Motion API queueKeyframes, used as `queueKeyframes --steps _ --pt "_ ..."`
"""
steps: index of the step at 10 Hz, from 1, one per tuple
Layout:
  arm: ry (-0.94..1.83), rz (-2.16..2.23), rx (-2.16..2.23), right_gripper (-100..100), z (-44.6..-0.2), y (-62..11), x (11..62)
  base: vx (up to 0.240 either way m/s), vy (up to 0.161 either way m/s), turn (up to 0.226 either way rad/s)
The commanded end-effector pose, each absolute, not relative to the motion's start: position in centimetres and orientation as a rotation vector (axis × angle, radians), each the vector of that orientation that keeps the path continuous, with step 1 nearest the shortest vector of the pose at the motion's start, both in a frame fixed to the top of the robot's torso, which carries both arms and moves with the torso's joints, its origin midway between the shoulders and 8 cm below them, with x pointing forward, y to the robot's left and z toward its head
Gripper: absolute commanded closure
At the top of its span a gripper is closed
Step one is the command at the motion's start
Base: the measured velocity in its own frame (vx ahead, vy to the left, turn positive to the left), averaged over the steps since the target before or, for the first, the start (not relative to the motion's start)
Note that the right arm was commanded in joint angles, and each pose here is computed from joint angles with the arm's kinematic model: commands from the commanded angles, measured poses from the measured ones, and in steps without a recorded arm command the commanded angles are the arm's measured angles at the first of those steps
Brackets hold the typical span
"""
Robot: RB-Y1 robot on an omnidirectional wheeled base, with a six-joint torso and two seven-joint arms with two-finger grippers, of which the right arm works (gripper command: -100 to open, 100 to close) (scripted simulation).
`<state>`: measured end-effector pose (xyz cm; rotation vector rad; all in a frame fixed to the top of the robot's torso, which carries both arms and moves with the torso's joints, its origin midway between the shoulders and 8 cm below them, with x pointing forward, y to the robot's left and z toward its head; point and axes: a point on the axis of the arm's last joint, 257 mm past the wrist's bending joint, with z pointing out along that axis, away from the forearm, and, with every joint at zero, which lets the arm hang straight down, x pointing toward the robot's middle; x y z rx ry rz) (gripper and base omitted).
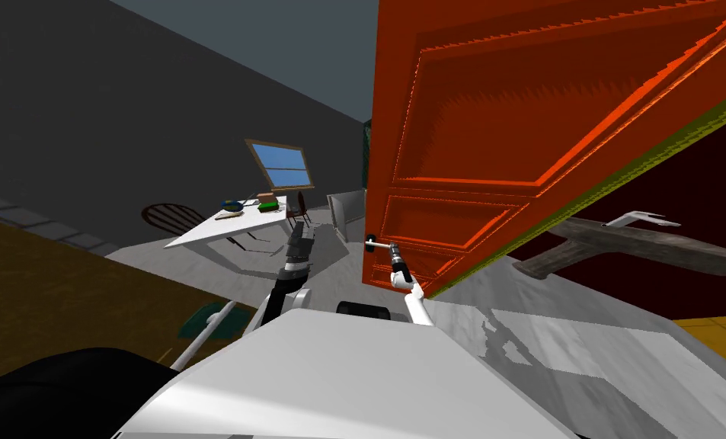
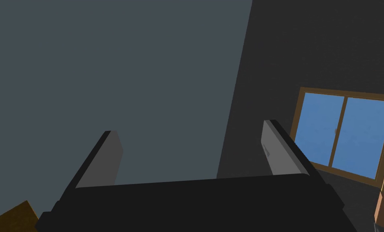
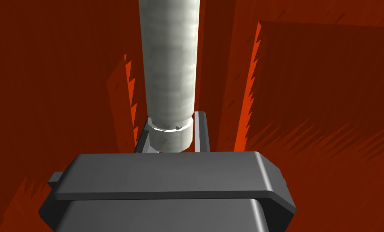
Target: Push the door open
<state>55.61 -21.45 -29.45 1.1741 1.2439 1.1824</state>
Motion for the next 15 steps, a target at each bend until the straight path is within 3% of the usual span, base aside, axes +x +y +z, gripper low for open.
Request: queueKeyframes --steps 1,2,15 --pt "1.236 1.179 1.163 100 -29.2 -22.0 55.8 0.105 0.025 -0.257" --pt "1.252 1.192 1.156 -100 -29.3 -21.0 56.2 0.043 -0.001 -0.271" --pt "1.340 1.300 1.100 -100 -29.6 -12.3 58.8 -0.031 0.005 -0.155"
